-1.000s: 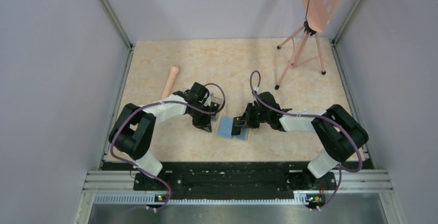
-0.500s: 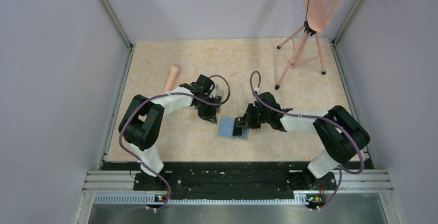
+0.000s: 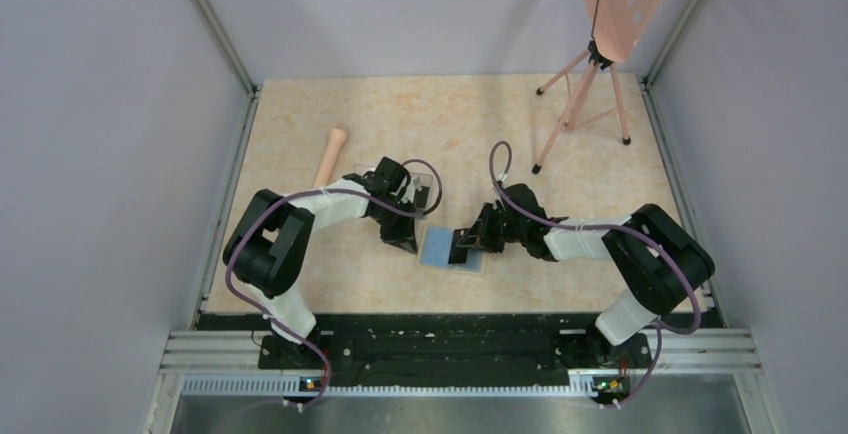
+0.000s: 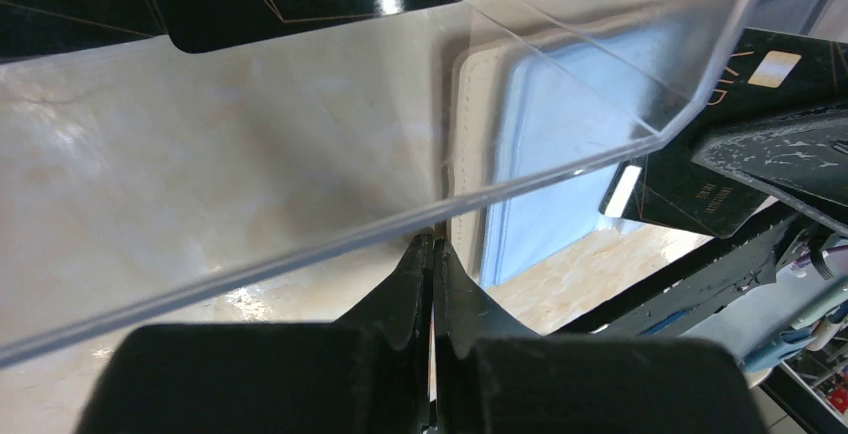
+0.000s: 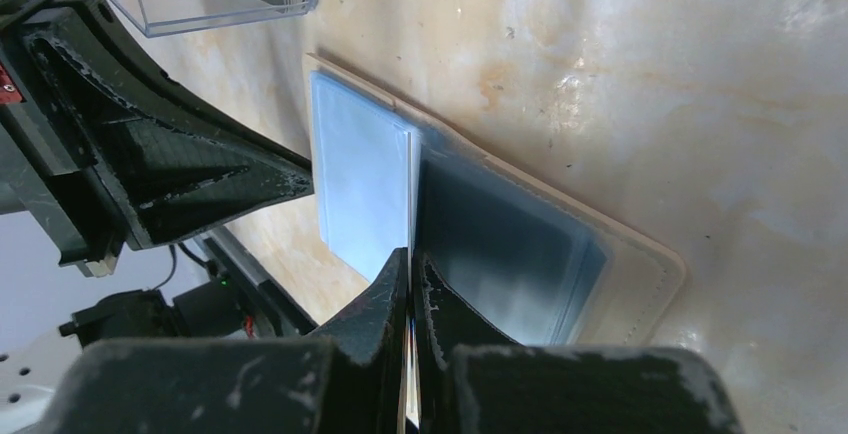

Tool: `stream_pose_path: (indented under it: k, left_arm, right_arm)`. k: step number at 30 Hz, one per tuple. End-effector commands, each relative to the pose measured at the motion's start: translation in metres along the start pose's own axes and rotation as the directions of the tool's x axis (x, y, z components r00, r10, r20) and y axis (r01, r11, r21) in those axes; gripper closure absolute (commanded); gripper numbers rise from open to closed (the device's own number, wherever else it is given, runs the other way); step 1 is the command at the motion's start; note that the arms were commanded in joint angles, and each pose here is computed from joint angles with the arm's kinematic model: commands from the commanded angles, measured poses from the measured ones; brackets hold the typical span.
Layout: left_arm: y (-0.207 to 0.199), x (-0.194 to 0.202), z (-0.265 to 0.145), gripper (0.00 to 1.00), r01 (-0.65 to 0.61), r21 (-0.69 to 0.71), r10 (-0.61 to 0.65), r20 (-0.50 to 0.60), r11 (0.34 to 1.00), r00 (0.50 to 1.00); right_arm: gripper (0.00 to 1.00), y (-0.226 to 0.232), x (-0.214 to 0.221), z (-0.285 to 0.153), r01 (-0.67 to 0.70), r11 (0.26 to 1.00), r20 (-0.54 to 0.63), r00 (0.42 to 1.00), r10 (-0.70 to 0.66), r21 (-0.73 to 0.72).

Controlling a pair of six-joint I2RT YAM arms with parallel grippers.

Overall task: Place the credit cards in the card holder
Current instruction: Insert the credit card into the card holder.

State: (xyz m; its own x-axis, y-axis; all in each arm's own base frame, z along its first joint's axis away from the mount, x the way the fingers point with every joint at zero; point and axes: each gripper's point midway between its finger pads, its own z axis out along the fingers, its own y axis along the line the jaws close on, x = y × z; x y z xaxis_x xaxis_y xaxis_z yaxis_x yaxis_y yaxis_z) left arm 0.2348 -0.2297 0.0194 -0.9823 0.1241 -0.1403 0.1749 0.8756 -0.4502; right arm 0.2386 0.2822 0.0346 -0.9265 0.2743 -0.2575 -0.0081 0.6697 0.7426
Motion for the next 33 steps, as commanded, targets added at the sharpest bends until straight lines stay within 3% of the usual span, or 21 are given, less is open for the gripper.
stream_pose_path:
  k: [1, 15, 33]
  left_arm:
    - [0.003, 0.011, 0.000, 1.00, 0.008, -0.007, -0.008, -0.018, 1.000, 1.000]
    - [-0.007, 0.010, 0.000, 1.00, -0.004, 0.017, 0.005, -0.024, 1.000, 1.000]
    - [-0.003, 0.013, 0.003, 1.00, -0.009, -0.010, 0.008, -0.045, 1.000, 0.999]
  right_arm:
    - [1.00, 0.012, -0.006, 0.003, -0.034, 0.997, 0.014, 0.999, 0.035, -0.072]
    - [1.00, 0.009, 0.006, 0.005, -0.137, 0.984, -0.007, 0.991, 0.137, -0.115]
    - [1.00, -0.010, -0.024, -0.010, -0.043, 0.999, 0.089, 0.995, 0.041, 0.014]
